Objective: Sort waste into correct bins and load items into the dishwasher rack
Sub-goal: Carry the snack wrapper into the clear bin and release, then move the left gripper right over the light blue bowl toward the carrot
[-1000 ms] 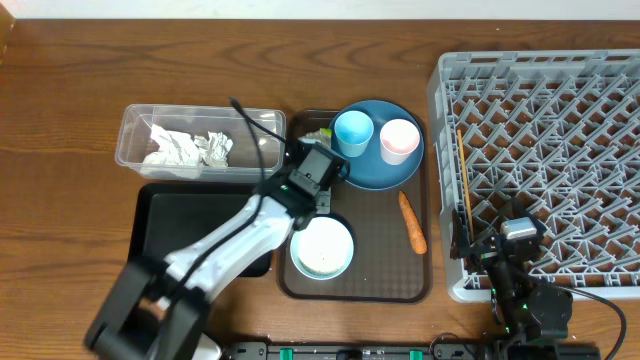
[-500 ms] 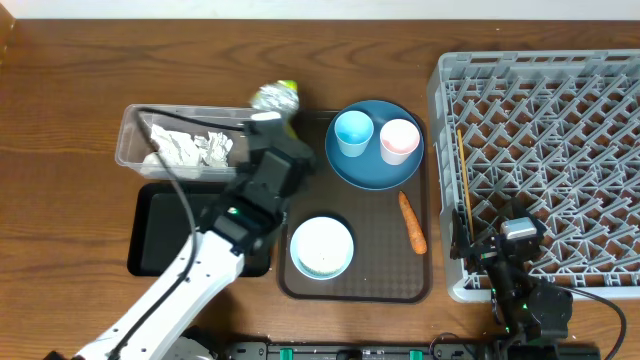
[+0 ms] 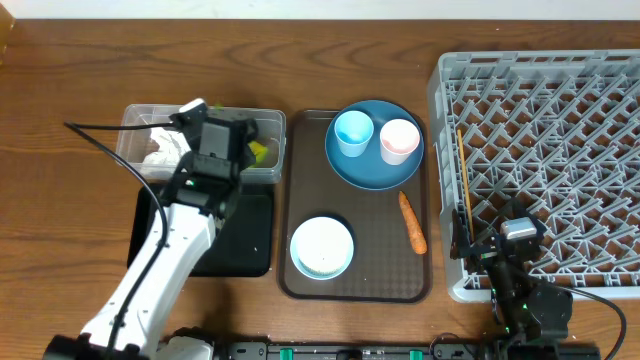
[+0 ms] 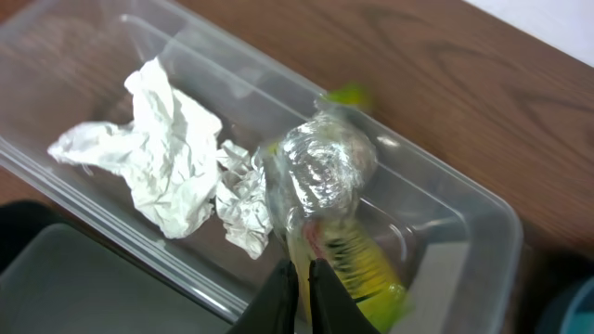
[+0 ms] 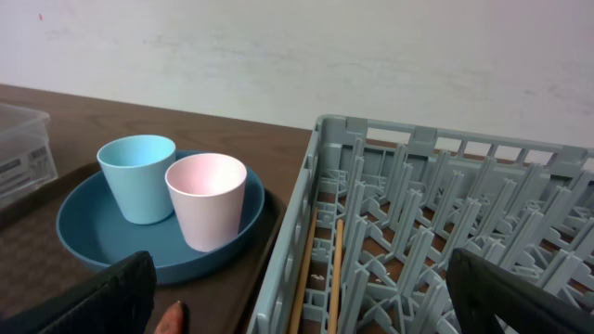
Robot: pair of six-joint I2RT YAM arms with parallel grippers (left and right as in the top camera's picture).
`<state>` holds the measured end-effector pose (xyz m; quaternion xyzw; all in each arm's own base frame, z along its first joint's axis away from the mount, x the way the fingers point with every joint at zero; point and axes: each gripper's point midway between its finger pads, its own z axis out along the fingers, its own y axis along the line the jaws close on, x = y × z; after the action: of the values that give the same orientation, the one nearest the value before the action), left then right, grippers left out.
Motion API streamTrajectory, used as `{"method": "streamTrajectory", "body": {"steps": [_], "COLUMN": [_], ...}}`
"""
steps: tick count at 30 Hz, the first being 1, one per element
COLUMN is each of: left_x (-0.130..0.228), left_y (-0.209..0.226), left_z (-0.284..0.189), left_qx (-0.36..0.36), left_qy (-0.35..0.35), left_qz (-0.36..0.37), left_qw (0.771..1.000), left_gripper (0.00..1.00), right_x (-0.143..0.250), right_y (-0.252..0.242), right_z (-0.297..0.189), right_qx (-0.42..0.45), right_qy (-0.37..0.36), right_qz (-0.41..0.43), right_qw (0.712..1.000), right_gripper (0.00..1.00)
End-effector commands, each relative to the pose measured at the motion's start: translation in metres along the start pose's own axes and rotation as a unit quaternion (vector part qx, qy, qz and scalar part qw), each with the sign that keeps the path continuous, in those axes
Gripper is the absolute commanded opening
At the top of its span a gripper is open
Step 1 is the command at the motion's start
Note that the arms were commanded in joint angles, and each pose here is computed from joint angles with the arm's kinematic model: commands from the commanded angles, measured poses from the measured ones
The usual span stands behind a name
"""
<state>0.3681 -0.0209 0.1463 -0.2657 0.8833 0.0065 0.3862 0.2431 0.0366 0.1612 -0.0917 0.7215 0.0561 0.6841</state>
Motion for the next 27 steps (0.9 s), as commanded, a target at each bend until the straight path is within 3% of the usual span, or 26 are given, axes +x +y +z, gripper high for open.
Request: {"method": "streamTrajectory", "body": {"steps": [1, 9, 16, 27], "left_x": [0.012, 0.004, -0.006, 0.076], "left_y": [-0.001, -0.014, -0.033, -0.029], "left_z": [0.015, 0.018, -0.038, -0.128], "left_qx": [0.015, 0.044, 0.135, 0.205], "left_qy": [0.037, 0.031, 0.040, 0.177], "left_qz": [-0.021, -0.012, 0.012, 0.087], "left_qw": [0.999, 0.998, 0.990, 0.959], "left_gripper": [0.11, 0.11, 0.15, 0.15], "right_x": [0.000, 0.000, 0.000, 0.000], "right_y": [0.001, 0.001, 0.001, 0.001], "right_z": [0.000, 0.000, 0.000, 0.000], "right_qx": [-0.001, -0.001, -0.001, -0.001], "right_qy": [0.000, 0.000, 0.000, 0.000], "right_qz": [-0.005, -0.005, -0.005, -0.005], "right_qw": [1.000, 1.000, 1.000, 1.000], "right_gripper": [0.99, 0.99, 0.99, 0.99]}}
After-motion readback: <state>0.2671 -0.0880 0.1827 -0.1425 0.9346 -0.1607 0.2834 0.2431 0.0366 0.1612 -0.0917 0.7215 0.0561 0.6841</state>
